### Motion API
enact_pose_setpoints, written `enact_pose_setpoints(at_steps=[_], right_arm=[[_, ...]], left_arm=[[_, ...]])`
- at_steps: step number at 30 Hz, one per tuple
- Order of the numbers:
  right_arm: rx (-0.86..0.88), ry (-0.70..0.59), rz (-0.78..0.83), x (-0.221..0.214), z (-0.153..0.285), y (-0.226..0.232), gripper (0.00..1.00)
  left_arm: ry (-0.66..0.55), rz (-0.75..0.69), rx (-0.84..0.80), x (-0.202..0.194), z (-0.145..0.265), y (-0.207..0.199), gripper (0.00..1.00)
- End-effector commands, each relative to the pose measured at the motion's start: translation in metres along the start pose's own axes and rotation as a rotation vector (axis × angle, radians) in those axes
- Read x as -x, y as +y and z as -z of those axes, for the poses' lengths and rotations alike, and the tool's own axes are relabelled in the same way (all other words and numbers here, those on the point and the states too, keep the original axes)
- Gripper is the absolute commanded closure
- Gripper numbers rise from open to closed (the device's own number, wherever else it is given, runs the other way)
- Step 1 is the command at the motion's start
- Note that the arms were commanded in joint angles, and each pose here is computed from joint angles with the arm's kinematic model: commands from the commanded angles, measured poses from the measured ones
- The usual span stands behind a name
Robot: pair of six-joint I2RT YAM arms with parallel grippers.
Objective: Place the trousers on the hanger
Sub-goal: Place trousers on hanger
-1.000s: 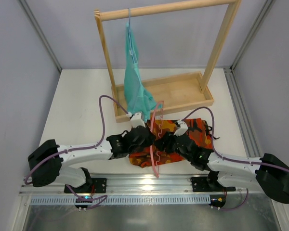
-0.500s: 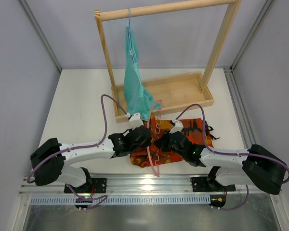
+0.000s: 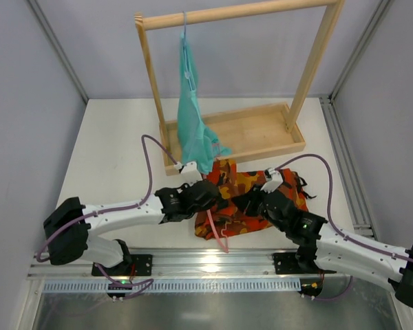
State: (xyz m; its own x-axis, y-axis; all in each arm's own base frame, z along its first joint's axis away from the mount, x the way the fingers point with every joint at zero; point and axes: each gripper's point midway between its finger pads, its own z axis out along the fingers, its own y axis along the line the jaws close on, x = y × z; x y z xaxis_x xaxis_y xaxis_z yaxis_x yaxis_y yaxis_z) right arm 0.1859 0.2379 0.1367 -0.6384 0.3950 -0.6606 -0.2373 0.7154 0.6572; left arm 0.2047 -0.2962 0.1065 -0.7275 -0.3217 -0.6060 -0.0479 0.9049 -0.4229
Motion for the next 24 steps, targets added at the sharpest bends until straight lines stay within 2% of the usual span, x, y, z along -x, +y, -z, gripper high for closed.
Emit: enact_pose_setpoints(at_steps=[1,5,10,19,24], right_arm=[[-0.098,-0.043,-0.022,0.006,0.01,-0.023,0.96],[-0.154,-0.091,-0.041,0.014,0.018,-0.037,0.96],[-0.339,-0.185,-0.011,0.037,0.032,-0.069,0.96],[-0.505,-0.204,-0.014,0.059,0.05,-0.098,0.96],[-0.588,-0.198,-0.052,0.055,0.062,-0.119,0.96]], left_arm=[[0.004,-0.034,0.15,-0.007,0.002,0.045,1.0],[0.011,-0.028,0.153,-0.01,0.003,0.051,1.0],[0.012,-0.019,0.158,-0.01,0.013,0.062,1.0],[0.03,0.008,0.164,-0.02,0.017,0.081,1.0],[0.055,-0.006,0.188,-0.029,0.014,0.087,1.0]])
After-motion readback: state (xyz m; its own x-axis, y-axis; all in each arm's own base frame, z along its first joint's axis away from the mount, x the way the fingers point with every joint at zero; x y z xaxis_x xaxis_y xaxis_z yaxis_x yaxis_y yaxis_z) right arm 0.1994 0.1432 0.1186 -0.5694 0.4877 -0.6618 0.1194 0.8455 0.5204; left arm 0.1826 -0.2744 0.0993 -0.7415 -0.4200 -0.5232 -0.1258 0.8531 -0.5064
